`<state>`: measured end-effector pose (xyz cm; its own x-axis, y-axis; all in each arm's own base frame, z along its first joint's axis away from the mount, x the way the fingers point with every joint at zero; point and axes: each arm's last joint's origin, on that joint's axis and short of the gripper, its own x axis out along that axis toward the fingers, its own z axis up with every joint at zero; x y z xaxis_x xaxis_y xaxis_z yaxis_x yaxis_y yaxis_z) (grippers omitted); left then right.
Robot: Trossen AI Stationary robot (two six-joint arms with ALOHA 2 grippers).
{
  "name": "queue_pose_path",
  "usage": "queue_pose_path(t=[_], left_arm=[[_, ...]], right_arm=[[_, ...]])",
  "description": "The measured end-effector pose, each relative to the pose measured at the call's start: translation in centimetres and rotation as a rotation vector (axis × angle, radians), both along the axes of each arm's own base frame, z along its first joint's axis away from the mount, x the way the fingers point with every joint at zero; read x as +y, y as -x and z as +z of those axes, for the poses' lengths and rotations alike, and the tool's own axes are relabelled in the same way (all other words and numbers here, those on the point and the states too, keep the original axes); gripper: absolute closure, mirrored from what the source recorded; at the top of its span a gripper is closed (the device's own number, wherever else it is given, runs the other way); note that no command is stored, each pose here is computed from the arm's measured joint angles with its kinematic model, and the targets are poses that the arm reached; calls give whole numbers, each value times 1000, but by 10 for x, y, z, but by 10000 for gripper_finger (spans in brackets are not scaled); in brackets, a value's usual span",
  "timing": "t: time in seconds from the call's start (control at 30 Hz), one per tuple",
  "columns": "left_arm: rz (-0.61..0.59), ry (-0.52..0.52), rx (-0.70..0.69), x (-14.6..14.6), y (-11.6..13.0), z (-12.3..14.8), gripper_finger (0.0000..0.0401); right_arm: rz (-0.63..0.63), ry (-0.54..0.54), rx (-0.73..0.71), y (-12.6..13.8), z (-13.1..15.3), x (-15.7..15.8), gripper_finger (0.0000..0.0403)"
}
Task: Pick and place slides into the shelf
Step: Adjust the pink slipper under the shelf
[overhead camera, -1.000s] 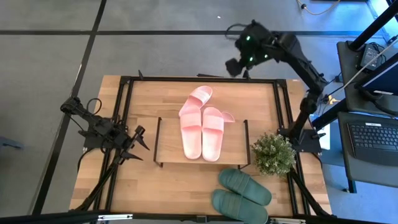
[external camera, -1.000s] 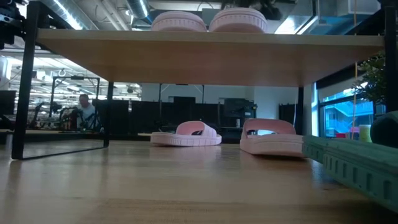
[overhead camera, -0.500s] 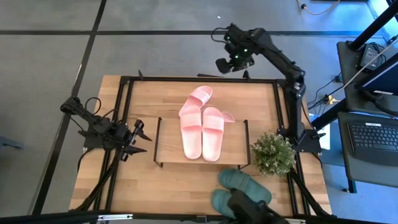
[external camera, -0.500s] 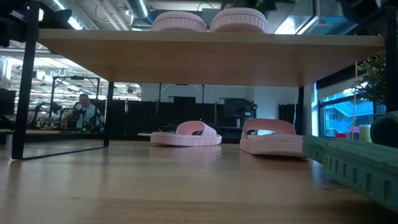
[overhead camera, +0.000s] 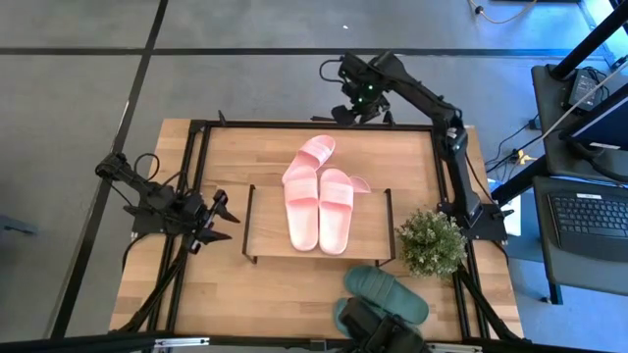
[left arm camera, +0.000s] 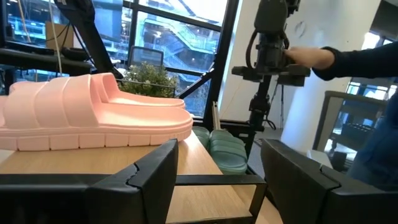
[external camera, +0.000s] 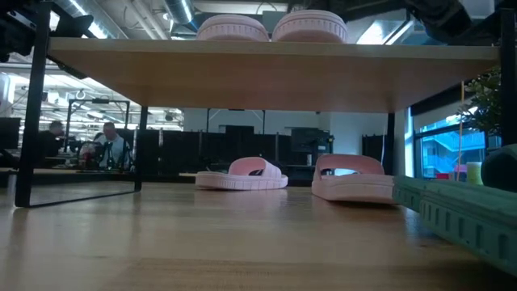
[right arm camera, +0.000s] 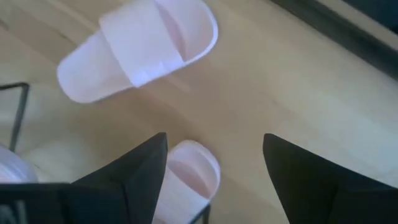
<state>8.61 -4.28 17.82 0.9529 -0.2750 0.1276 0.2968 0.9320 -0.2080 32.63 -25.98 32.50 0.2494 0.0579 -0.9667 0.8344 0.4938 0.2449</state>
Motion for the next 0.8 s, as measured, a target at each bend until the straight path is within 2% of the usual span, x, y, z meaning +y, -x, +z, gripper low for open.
queue_pose_path(t=[0.13, 0.27, 0.43, 0.63, 0.8], left_arm=[[-1, 5, 2, 0, 0, 0, 180], [-1, 5, 1, 0, 0, 0, 180], [-1, 3, 3, 0, 0, 0, 180], [0, 0, 7, 0, 0, -1, 180], [-1, 0, 7, 0, 0, -1, 180]], right_arm=[[-147, -96, -38, -1, 3, 3, 137], [-141, -195, -89, -4, -1, 2, 137], [-233, -268, -76, -6, -11, -3, 137], [-230, -348, -41, -15, -37, -9, 137], [-259, -492, 61, -13, -76, -3, 137]])
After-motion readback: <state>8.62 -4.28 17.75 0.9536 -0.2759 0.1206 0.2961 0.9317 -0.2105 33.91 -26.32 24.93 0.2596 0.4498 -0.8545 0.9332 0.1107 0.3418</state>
